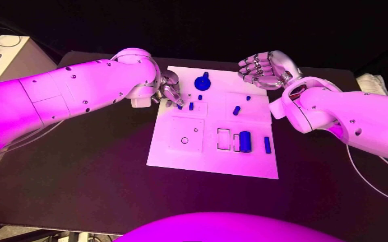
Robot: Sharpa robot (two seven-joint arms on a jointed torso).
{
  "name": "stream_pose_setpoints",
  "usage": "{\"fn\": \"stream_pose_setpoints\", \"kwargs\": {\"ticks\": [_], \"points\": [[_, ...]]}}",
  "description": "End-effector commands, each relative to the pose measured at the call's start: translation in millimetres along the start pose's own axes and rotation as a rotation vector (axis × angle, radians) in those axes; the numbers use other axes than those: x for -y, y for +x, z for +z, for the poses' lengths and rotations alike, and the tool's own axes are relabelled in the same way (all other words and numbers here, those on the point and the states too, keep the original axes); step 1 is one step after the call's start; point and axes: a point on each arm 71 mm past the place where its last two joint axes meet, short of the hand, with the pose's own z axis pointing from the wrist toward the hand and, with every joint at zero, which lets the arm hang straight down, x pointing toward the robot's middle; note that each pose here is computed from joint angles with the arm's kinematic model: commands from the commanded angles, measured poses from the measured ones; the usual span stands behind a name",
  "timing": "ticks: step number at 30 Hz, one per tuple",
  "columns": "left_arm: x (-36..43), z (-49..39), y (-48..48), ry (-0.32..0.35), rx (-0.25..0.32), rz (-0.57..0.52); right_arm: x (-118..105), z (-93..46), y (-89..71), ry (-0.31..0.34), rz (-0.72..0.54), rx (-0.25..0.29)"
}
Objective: Assemble the parts on the task board
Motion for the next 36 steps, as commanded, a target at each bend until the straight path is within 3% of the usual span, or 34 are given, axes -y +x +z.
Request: {"fn": "stream_pose_setpoints", "kwargs": {"ticks": [1, 36], "points": [[3.1, 2.4, 5.7, 0.009, -0.010, -0.006, -0.8, 0.1, 1.1, -0.011, 0.002, -0.013], [-2.6, 0.6, 0.8, 0.002, 0.037, -0.042, -0.4, 0.1, 1.1, -0.009, 0.002, -0.016]]}}
